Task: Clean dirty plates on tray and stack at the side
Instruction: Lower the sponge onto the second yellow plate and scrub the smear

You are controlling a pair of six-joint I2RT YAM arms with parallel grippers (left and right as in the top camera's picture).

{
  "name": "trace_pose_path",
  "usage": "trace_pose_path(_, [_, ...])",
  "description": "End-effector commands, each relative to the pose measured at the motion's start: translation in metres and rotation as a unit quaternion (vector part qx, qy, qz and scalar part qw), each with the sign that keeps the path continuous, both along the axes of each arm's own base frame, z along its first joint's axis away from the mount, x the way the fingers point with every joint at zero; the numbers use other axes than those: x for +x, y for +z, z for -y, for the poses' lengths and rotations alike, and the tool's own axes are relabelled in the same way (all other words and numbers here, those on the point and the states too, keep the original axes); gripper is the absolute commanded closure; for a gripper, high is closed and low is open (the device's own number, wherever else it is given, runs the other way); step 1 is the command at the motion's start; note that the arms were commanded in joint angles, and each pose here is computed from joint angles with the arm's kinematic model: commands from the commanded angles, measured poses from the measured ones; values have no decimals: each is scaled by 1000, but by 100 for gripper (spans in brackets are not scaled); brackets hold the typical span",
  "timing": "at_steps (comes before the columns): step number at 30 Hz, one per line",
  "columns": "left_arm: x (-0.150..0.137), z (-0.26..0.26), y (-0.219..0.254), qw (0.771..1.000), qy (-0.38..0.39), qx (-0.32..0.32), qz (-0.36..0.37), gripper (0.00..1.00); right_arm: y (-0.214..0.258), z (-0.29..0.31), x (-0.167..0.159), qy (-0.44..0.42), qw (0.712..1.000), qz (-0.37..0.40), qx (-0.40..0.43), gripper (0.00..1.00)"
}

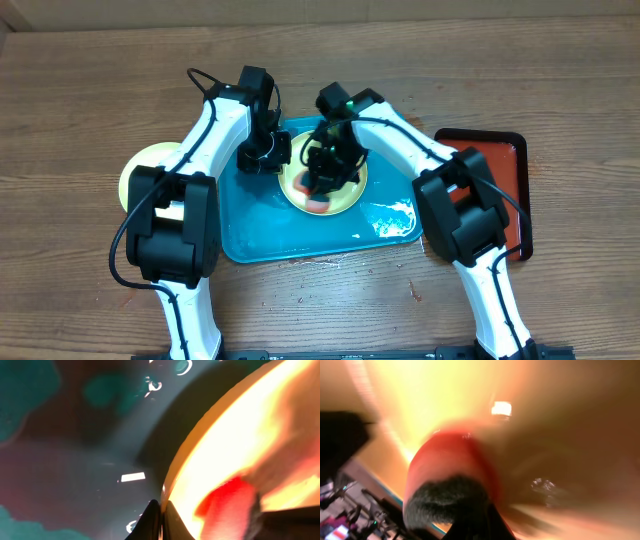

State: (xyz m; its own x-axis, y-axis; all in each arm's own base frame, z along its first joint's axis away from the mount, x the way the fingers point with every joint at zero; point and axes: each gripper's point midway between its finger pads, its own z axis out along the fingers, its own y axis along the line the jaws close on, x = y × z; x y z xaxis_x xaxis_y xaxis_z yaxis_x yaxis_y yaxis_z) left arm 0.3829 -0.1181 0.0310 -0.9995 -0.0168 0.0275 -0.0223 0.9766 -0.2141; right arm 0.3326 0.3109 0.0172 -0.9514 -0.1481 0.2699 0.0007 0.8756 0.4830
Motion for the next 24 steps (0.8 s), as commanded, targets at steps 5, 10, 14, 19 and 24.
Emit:
trace_pose_path(5, [5,3,12,1000,-6,-14,18,96,-13,99,52,-60,965,106,-230,96])
trace_pose_path(10, [5,3,12,1000,-8,-14,18,96,-8,120,75,-69,940,163,-293,96])
trace_pose_path(14, [4,3,12,1000,-8,-13,16,96,-2,121,84,-72,933,185,-301,96])
trace_pose_path(19, [14,5,13,999,-8,-18,37,80,-3,103,79,-69,944,176,-269,96])
trace_pose_path(24, [38,18,15,996,-5,-40,84,55,-3,89,78,-65,950,178,-249,96])
